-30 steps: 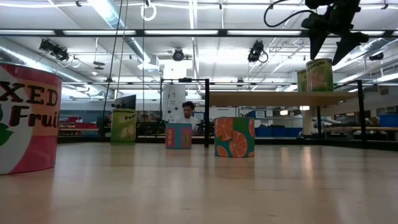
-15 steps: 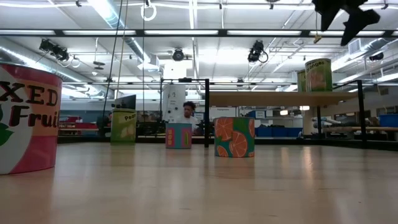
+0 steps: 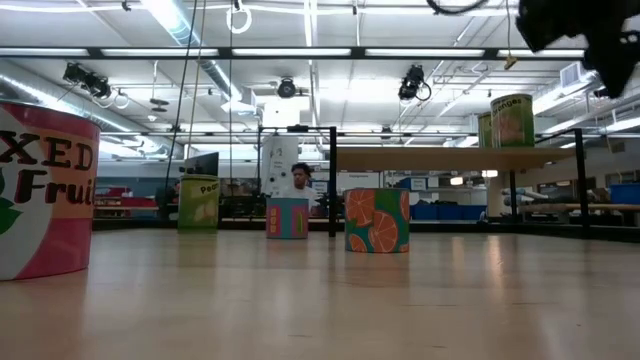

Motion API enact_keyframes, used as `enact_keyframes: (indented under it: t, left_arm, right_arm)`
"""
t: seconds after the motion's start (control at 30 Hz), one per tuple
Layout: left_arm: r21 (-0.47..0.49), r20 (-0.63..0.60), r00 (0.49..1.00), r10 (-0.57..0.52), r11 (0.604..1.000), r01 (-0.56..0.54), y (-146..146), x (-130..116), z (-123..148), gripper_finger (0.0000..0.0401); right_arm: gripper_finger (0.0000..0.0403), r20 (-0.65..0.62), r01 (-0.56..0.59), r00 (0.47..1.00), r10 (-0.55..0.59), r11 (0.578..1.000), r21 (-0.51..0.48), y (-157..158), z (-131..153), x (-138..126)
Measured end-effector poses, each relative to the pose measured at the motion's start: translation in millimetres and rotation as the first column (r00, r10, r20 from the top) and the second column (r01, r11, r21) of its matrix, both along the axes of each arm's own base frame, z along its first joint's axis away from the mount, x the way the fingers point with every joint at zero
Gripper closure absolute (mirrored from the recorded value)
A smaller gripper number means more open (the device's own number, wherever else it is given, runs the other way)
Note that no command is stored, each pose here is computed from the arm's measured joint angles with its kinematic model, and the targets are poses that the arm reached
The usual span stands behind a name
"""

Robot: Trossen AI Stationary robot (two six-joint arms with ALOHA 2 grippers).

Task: Pick and place cans onto a shelf
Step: Put the right large canned pears on the shelf

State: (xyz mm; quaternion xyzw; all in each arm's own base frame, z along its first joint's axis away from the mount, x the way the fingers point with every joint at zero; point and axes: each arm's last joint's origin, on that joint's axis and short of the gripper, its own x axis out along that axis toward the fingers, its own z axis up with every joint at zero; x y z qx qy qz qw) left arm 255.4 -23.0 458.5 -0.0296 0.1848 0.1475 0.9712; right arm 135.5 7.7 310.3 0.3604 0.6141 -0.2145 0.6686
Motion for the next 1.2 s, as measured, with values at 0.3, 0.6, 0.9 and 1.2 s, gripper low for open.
enact_keyframes:
  t: [0.3,0.6,0.9,1.2]
  left_arm:
    - [-0.025,-0.015,1.0,-0.016,1.0,0.016,-7.3,0.3,-2.8,0.0044]
    - [-0.059,-0.005,1.0,-0.016,0.998,0.016,-11.0,-0.4,-2.7,0.0044]
    - [-0.061,-0.004,0.999,-0.045,0.997,0.045,-18.6,-1.5,-2.7,0.0044]
    - [-0.05,-0.044,0.998,-0.048,0.998,0.046,-18.5,-3.1,-6.1,0.0044]
  right_arm:
    - [0.003,-0.239,0.0,0.971,0.015,0.998,0.061,7.2,-54.9,7.4]
    - [0.0019,-0.317,0.042,0.949,-0.007,0.994,0.105,-1.8,-82.7,6.7]
    - [0.0018,-0.339,0.055,0.94,-0.029,0.996,0.069,-3.4,-87.3,13.9]
    - [0.0033,-0.334,0.116,0.939,-0.086,0.991,0.072,-1.2,-92.9,36.0]
